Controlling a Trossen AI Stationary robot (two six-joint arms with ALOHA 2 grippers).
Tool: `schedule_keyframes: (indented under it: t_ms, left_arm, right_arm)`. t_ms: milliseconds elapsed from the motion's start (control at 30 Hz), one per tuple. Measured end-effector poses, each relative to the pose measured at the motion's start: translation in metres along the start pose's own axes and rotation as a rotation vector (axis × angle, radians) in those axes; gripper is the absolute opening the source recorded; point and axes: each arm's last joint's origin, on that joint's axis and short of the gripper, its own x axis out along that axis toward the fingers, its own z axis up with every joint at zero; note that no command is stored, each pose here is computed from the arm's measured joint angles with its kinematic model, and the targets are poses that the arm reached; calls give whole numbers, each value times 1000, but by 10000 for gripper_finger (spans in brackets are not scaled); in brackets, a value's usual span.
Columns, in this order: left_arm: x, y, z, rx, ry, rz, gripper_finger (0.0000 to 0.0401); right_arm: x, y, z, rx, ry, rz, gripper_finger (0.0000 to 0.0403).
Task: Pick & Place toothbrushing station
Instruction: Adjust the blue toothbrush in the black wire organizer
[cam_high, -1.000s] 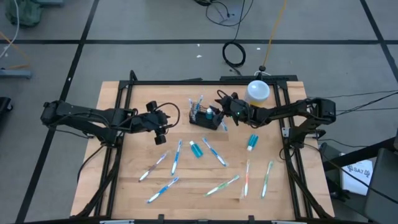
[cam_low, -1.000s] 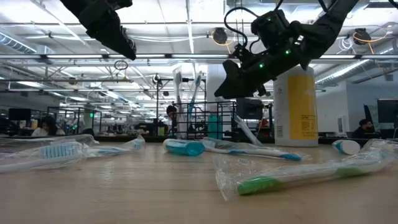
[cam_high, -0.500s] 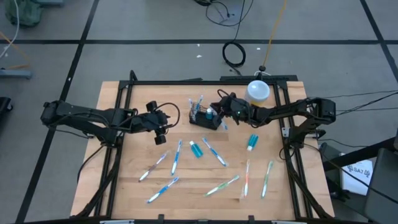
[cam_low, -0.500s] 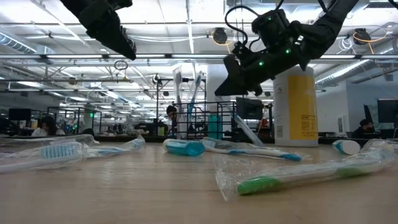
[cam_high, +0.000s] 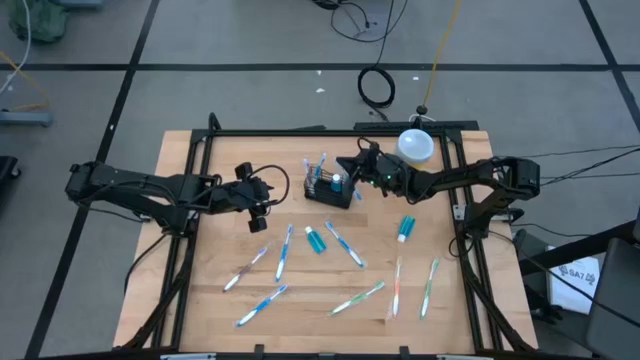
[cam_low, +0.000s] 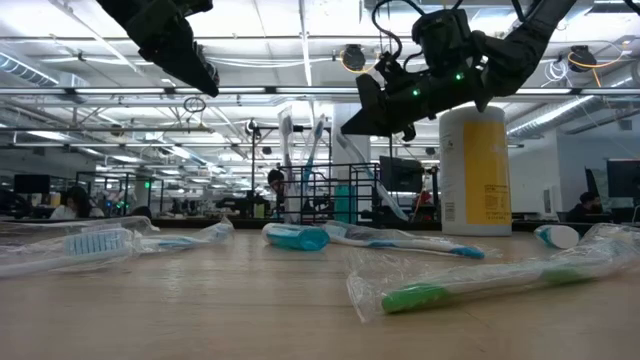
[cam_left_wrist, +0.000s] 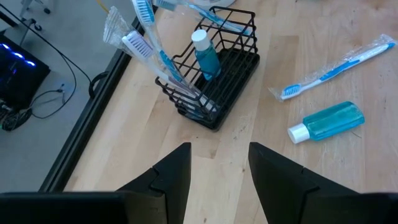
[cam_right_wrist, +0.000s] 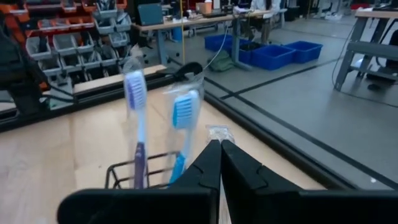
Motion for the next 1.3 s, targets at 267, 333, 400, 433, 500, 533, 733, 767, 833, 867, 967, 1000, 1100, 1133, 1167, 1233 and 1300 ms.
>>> schedule_keyframes:
  t_ms: [267, 333, 400, 433, 500, 533, 733, 767, 833, 867, 967, 1000, 1100, 1133, 1167, 1233, 1300]
  left_arm:
    - [0, 0, 0, 7, 1, 0, 168]
    - [0, 0, 0, 7, 0, 0, 168]
    - [0, 0, 0, 7, 1, 0, 168]
    - [0, 0, 0, 7, 1, 0, 168]
    - [0, 0, 0, 10, 1, 0, 168]
    - [0, 0, 0, 10, 0, 0, 168]
    - [0, 0, 0, 10, 1, 0, 168]
    - [0, 0, 0, 10, 1, 0, 168]
    - [0, 0, 0, 10, 1, 0, 168]
    - [0, 0, 0, 10, 1, 0, 168]
    - [0, 0, 0, 10, 1, 0, 168]
    - [0, 0, 0, 9, 1, 0, 168]
    - [0, 0, 0, 8, 1, -1, 168]
    - [0, 0, 0, 8, 1, -3, 168]
    - [0, 0, 0, 7, 1, -10, 168]
    - [0, -1, 0, 7, 2, -21, 168]
    - [0, -1, 0, 7, 2, -26, 168]
  right_arm:
    - [1, -4, 7, -27, -68, -7, 1]
    - [1, -3, 10, -32, -101, -4, 1]
    - [0, -3, 14, -37, -134, -3, 1]
    - [0, -3, 15, -35, -147, -2, 1]
    - [0, -3, 17, -38, -165, -1, 1]
    - [0, -3, 17, -44, -171, -1, 1]
    - [-1, -3, 19, -57, -186, -2, 0]
    - [-1, -2, 19, -65, -185, -1, 0]
    - [-1, 0, 18, -89, -185, 21, 0]
    - [-1, 1, 19, -101, -189, 37, 0]
    - [-3, 6, 21, -101, -214, 67, 0]
    - [-4, 8, 21, -98, -223, 67, 0]
    - [-7, 16, 22, -118, -244, 48, 0]
    - [-8, 19, 22, -133, -248, 39, 0]
    - [-9, 22, 22, -146, -248, 31, 0]
    - [-11, 28, 20, -162, -238, 1, 0]
    - [-13, 32, 19, -178, -229, -29, 0]
